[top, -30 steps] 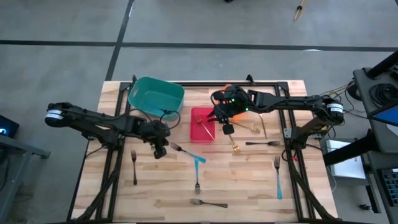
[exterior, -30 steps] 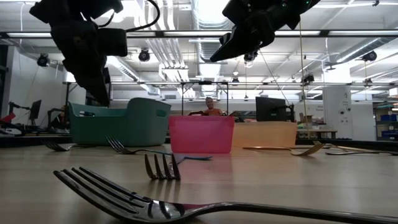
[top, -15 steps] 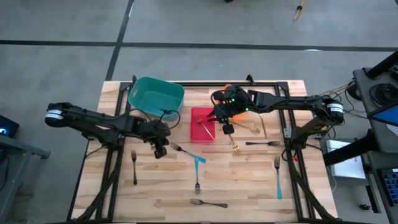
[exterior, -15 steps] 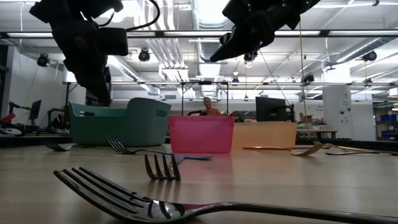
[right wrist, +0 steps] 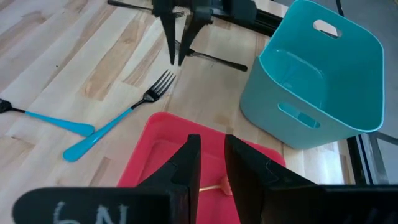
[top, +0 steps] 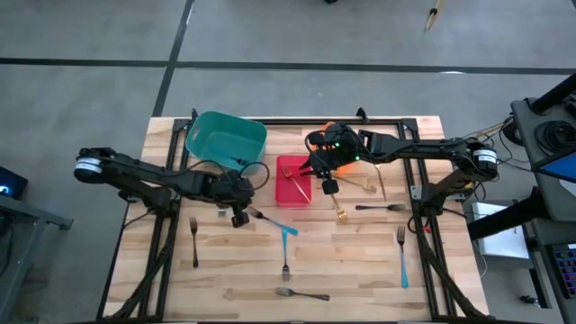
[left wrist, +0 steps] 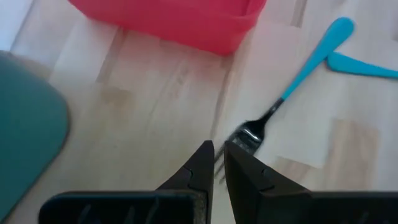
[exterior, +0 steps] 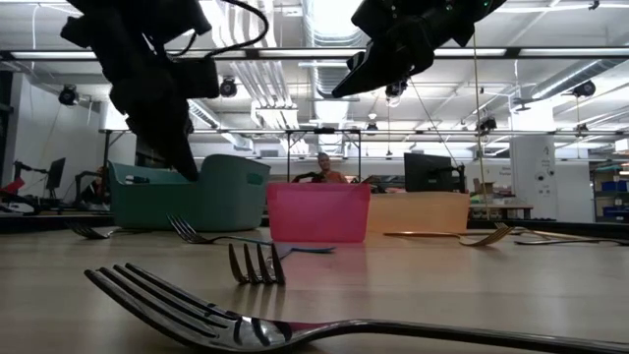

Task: Sort silverware by color (type)
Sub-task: Put the black fork into the orange bin

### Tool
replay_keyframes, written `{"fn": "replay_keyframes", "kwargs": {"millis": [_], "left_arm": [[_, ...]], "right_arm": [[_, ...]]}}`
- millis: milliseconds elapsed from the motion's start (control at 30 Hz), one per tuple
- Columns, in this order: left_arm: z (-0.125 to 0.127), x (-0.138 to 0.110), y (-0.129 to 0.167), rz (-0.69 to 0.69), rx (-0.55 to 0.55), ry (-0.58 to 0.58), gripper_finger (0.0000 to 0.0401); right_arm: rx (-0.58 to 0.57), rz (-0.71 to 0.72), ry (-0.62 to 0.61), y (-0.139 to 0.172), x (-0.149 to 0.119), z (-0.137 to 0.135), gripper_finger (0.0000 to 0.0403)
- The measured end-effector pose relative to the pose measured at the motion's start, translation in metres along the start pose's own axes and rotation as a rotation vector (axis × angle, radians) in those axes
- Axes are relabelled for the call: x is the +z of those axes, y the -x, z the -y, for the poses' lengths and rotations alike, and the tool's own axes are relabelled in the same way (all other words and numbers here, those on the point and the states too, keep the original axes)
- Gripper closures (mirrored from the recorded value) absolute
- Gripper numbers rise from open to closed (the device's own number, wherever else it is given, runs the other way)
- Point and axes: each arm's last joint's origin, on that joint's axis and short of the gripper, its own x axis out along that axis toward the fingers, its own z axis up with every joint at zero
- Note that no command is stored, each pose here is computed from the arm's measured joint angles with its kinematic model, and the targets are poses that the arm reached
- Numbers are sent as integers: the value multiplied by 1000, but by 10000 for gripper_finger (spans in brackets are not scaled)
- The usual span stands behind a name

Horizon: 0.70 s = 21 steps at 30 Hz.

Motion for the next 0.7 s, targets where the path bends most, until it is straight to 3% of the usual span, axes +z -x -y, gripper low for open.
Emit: {"fn": "replay_keyframes", "kwargs": {"millis": [367, 700], "left_arm": [[-4, -2, -25, -21, 233, -72, 381], [-23, 9, -28, 44, 331, -43, 381]], "right_arm": [[-2, 3, 2, 0, 0, 0, 339], [-3, 4, 2, 0, 0, 0, 339]]}}
